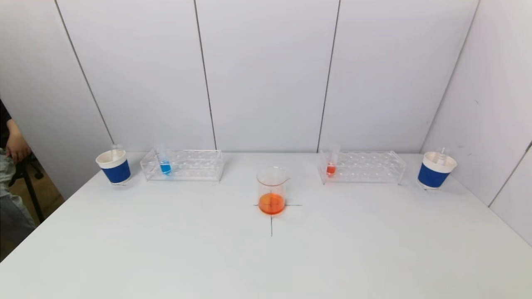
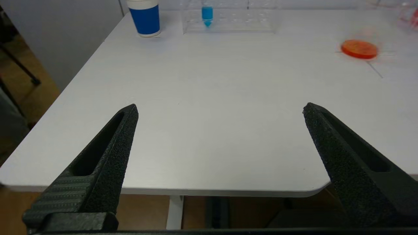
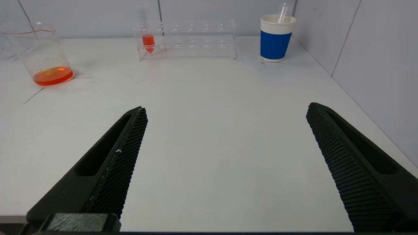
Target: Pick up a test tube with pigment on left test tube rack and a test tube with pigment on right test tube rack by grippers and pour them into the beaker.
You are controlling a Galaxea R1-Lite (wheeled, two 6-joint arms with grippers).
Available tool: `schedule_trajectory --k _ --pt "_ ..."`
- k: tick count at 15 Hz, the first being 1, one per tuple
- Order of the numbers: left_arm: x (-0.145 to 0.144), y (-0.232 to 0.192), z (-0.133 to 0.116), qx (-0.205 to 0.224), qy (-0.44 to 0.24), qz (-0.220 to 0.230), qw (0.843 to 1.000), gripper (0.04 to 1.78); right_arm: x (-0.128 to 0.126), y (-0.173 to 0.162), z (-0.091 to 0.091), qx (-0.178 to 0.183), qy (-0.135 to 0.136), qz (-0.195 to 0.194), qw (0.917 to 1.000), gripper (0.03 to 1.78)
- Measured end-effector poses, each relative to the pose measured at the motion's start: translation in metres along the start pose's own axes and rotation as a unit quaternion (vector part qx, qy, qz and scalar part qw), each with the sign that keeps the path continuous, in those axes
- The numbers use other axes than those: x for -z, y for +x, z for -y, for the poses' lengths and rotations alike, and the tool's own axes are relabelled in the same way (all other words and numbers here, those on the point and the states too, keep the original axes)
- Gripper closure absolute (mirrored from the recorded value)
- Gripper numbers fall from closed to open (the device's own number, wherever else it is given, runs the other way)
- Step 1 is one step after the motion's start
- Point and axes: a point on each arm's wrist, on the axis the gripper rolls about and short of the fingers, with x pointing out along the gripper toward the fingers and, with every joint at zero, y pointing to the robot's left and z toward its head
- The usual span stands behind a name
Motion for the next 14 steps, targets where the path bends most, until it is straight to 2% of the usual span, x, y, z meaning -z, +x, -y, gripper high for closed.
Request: schedule_trajectory --k 3,8,14 --pt "0.016 0.011 -0.001 -0.027 0.006 -0.012 1.0 0.06 0.0 0.0 0.0 0.0 0.0 0.0 1.0 0.04" --pt "0.028 0.021 0.001 0.007 0.017 -0.004 1.0 0.06 0.0 0.0 0.0 0.0 0.0 0.0 1.0 0.04" --pt "0.03 0.022 0.0 0.006 0.0 -0.008 1.0 0.06 0.0 0.0 0.0 0.0 0.0 0.0 1.0 0.04"
